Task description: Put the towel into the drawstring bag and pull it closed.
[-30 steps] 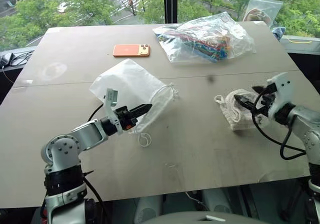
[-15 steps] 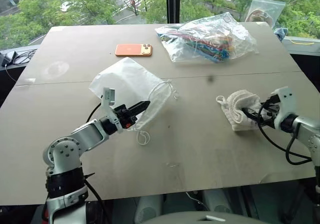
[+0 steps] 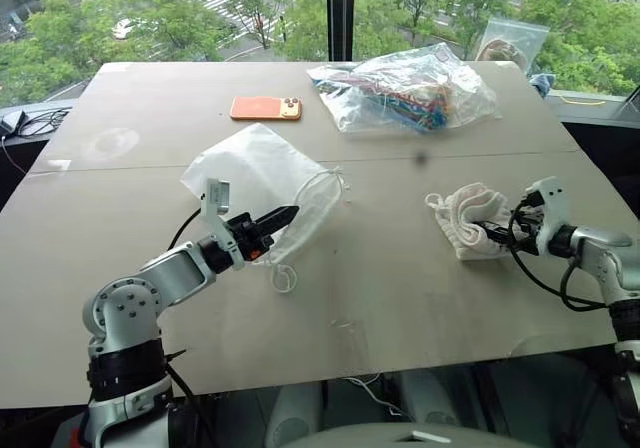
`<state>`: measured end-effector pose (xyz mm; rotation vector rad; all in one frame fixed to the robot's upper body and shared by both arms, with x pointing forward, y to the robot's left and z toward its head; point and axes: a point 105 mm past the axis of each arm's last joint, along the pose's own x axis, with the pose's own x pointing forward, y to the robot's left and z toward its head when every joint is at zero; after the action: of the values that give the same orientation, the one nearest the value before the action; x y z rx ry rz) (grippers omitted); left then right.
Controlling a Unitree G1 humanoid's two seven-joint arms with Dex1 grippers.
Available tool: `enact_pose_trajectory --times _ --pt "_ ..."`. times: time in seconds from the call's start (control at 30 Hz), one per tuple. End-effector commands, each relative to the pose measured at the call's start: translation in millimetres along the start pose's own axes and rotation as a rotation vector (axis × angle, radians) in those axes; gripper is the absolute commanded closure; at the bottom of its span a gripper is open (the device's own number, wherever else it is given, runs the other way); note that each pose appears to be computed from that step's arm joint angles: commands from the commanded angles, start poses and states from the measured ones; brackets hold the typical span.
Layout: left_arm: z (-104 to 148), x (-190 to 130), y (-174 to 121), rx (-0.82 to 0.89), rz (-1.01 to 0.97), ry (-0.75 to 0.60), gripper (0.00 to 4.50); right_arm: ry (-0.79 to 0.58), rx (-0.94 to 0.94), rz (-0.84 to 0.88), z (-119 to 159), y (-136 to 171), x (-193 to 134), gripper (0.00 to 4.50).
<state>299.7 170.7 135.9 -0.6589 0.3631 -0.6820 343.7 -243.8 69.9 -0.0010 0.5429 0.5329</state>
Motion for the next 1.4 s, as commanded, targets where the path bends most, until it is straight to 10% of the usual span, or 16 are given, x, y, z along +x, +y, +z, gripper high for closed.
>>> enact_pose_trajectory --times 0.03,0.27,0.47,0.87,1.4 --pt "11.7 2.5 -22.4 0.063 -0.068 -0.032 4.5 0.118 0.041 0.154 -37.9 35.8 19.7 1.78" --pt "13.3 7.3 -30.9 0.07 -0.09 -0.031 4.5 -0.049 0.025 0.182 -18.9 50.1 11.7 4.34" --pt "12.6 18.3 -36.3 0.083 -0.126 0.002 4.5 -0.227 -0.009 0.164 11.6 61.0 2.0 4.4" --pt "2.5 41.7 -50.8 0.18 -0.178 0.069 4.5 -0.401 -0.074 0.712 58.2 220.7 -23.0 4.4" --pt "-3.9 31.1 -81.7 0.223 -0.318 0.101 4.5 -0.237 -0.319 0.392 50.1 186.0 73.2 4.41"
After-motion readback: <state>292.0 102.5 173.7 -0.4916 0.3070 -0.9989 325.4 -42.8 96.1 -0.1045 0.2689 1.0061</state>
